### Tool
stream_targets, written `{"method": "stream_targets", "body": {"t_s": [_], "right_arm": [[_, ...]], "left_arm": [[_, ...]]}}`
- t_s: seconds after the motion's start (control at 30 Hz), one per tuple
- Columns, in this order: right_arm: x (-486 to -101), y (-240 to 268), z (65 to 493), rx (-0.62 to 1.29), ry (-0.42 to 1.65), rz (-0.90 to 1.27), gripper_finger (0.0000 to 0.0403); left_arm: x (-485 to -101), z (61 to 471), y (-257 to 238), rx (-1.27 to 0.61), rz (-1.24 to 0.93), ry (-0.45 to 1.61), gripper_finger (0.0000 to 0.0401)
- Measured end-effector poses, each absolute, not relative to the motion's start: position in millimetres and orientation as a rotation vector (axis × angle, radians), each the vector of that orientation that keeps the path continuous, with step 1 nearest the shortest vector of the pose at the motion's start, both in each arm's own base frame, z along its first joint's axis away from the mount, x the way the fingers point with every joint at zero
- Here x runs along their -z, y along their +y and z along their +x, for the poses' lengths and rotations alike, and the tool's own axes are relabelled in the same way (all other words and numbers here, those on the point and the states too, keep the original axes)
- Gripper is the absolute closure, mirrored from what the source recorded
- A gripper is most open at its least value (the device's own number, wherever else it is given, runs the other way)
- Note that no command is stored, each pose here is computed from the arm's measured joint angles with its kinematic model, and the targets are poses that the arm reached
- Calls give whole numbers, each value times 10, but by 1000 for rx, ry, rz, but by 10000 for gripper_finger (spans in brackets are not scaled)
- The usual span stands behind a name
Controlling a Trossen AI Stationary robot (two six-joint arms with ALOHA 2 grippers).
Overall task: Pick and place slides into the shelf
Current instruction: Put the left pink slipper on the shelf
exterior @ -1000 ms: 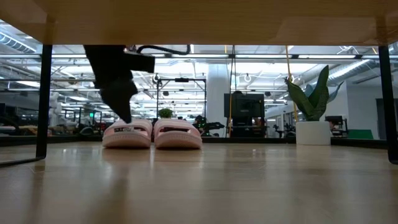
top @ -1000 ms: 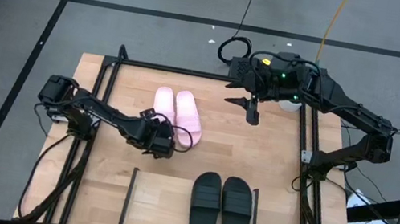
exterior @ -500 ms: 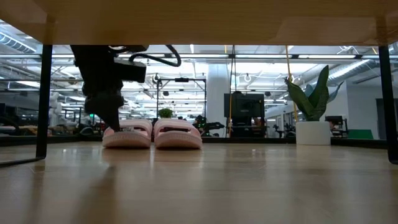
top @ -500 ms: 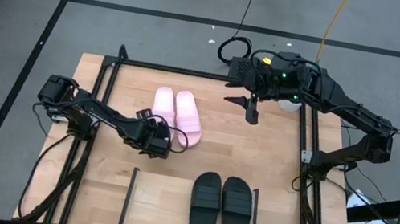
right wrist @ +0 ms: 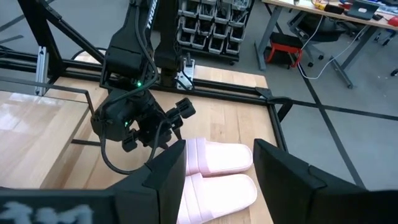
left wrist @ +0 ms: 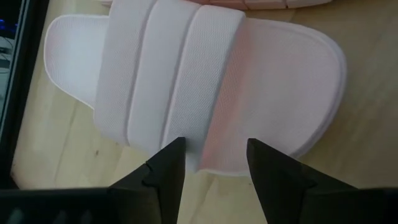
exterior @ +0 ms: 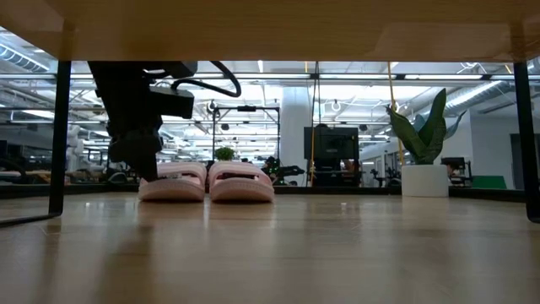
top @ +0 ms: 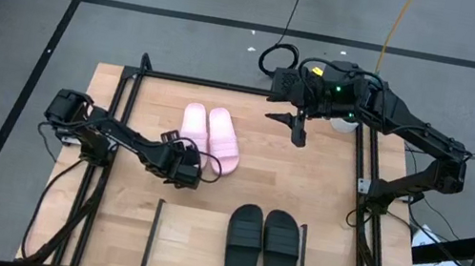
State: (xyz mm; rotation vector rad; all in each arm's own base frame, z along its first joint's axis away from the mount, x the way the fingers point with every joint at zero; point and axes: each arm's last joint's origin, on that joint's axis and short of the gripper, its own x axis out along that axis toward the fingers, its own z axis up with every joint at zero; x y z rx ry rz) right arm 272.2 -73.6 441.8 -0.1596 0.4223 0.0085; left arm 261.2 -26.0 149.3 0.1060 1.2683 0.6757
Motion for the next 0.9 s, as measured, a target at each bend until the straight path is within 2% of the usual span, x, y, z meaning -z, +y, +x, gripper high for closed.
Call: {"method": "stream_targets", "body": {"t_s": [0.4, 0.73, 0.9], "right_arm": [[-4410, -736, 2718, -14, 432, -178, 225], [-4398, -734, 2715, -19, 443, -188, 225], [-4273, -744, 2749, -23, 472, -178, 225]], "left_arm": [[-1517, 2618, -177, -756, 245, 1227, 229], [-1518, 2626, -27, -796, 230, 1242, 229], [-1492, 2652, 36, -773, 206, 1262, 229]]}}
